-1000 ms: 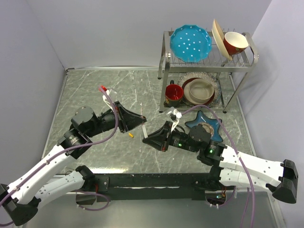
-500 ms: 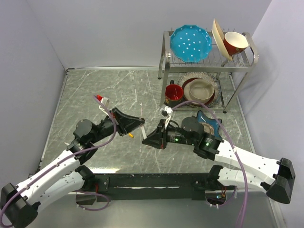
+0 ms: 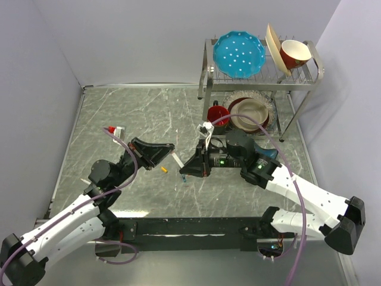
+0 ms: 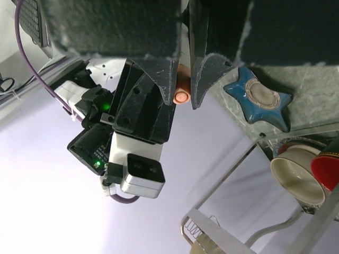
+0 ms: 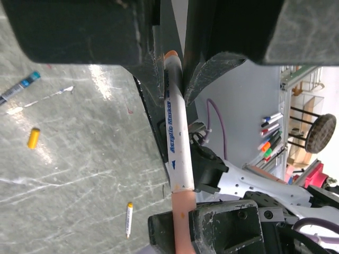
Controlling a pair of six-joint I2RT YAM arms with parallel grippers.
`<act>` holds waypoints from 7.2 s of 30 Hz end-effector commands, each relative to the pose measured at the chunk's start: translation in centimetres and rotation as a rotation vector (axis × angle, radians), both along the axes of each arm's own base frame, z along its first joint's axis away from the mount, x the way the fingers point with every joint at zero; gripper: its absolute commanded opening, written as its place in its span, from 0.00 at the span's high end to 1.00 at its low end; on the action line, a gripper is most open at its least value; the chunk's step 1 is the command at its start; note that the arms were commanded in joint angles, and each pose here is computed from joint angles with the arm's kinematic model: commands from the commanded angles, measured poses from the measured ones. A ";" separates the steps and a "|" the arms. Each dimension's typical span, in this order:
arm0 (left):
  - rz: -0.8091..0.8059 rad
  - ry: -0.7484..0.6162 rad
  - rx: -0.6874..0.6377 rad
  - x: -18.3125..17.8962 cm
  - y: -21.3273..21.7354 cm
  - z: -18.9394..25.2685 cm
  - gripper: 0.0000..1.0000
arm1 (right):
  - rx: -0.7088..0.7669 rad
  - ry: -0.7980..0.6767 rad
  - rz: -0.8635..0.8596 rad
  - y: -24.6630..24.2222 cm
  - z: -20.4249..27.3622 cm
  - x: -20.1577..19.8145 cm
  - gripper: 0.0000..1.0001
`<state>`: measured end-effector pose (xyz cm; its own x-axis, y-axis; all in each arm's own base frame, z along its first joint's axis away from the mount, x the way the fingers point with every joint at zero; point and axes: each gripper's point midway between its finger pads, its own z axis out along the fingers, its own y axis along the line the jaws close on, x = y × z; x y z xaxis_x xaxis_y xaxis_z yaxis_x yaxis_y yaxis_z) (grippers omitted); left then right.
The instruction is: Insert the pens into the pen caps
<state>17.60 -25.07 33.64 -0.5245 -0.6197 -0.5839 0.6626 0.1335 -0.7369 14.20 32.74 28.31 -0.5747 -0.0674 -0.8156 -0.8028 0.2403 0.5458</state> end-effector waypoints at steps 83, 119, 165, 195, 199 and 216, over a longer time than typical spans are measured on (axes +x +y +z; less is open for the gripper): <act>0.263 0.796 0.714 14.6 1.0 -22.8 0.99 | 0.141 -0.265 -0.463 -11.4 0.3 4.2 0.28; 1.184 1.307 0.836 11.9 27.5 -25.5 0.42 | 0.151 -0.273 -0.425 -11.5 -0.3 2.9 0.27; 1.441 1.638 0.462 4.3 36.0 -33.8 0.66 | 0.197 -0.243 -0.377 -10.9 1.3 2.1 0.27; 1.432 1.764 0.470 2.7 35.3 -36.2 0.99 | 0.235 -0.225 -0.379 -11.0 2.9 1.7 0.27; 1.380 1.685 0.487 4.1 34.2 -35.3 0.99 | 0.237 -0.209 -0.382 -10.8 2.6 2.0 0.27; 0.702 0.970 0.571 11.1 14.6 -25.8 0.99 | 0.126 -0.059 -0.416 -8.9 -2.9 5.1 0.28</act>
<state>27.88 -4.43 5.11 -0.4157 -0.7886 -0.4530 -0.6810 0.6001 -0.4198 18.74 23.02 25.33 -0.4801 0.2332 -0.8456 -0.6808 0.5089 0.5269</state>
